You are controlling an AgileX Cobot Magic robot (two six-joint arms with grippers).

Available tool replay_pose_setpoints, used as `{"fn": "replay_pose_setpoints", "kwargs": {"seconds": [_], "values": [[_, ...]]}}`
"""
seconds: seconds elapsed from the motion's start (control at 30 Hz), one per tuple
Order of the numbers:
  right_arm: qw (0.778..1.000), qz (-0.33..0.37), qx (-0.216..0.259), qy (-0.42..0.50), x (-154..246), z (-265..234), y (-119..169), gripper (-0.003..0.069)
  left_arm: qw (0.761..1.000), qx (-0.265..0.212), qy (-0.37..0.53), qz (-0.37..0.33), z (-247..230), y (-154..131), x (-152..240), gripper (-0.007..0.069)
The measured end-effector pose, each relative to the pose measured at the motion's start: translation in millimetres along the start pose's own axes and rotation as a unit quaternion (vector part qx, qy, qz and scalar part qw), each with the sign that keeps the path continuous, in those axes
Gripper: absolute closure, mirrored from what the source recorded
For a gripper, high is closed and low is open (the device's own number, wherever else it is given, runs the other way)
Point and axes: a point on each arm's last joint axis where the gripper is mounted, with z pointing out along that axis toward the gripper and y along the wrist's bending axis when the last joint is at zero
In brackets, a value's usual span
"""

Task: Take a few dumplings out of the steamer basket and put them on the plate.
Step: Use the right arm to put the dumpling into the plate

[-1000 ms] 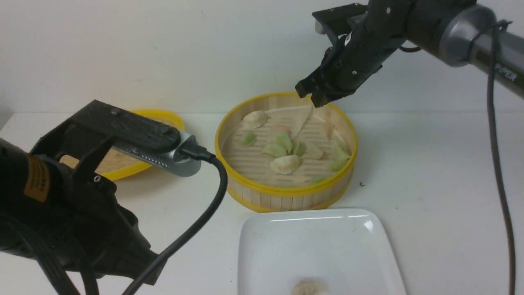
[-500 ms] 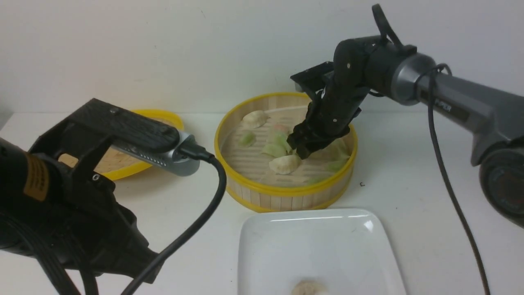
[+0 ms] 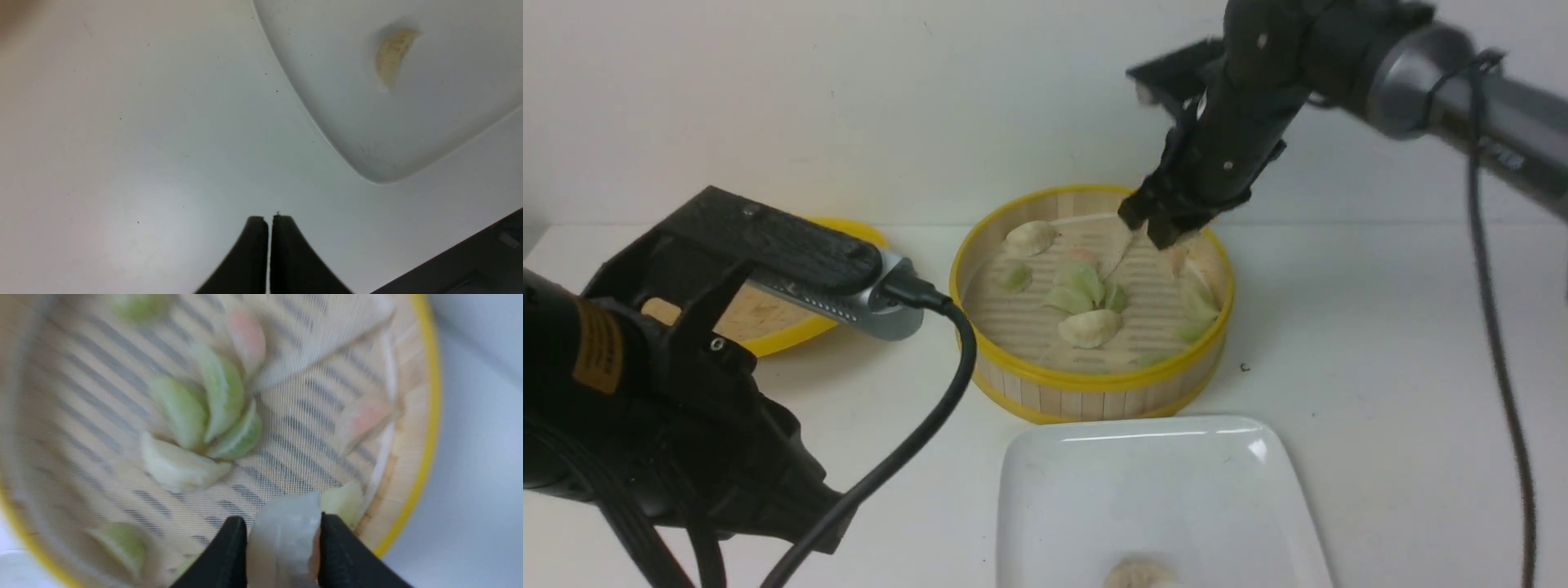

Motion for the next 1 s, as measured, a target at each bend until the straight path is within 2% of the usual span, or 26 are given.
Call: {"fn": "replay_pose_setpoints", "kwargs": {"seconds": [0.03, 0.13, 0.17, 0.27, 0.4, 0.5, 0.67, 0.73, 0.83, 0.9, 1.0], "values": [[1.0, 0.0, 0.0, 0.001, 0, 0, 0, 0.0454, 1.0, 0.0, -0.001, 0.0, 0, 0, 0, 0.0631], [0.999, 0.014, -0.019, -0.044, 11, -66, 10, 0.0454, 1.0, -0.001, -0.011, 0.001, 0, 0, -2, 0.0631], [0.999, 0.015, -0.021, -0.044, 12, -68, 11, 0.0454, 1.0, -0.001, -0.012, 0.001, 0, 0, -2, 0.0631], [0.997, 0.041, -0.071, -0.007, 53, -83, 25, 0.0454, 1.0, 0.0, -0.018, 0.001, 0, 0, -3, 0.0631], [0.987, 0.077, -0.112, 0.085, 109, -57, 38, 0.0454, 1.0, 0.001, -0.026, 0.002, 0, 0, -5, 0.0631], [0.979, 0.106, -0.121, 0.126, 139, -20, 42, 0.0454, 0.999, 0.003, -0.035, 0.001, 0, 0, -6, 0.0631], [0.971, 0.14, -0.125, 0.148, 157, 21, 44, 0.0447, 0.999, 0.004, -0.044, 0.002, 0, -1, -8, 0.0631], [0.97, 0.144, -0.125, 0.15, 158, 35, 46, 0.041, 0.999, 0.005, -0.052, 0.002, 0, -1, -10, 0.0631], [0.97, 0.144, -0.123, 0.151, 156, 47, 48, 0.0282, 0.999, 0.004, -0.049, 0.003, 3, -1, -11, 0.0631], [0.971, 0.142, -0.122, 0.149, 153, 46, 48, 0.025, 0.999, 0.004, -0.046, 0.003, 5, -1, -12, 0.0631], [0.972, 0.134, -0.126, 0.146, 145, 34, 48, 0.0242, 0.999, 0.003, -0.042, 0.002, 9, -2, -14, 0.0631]]}}
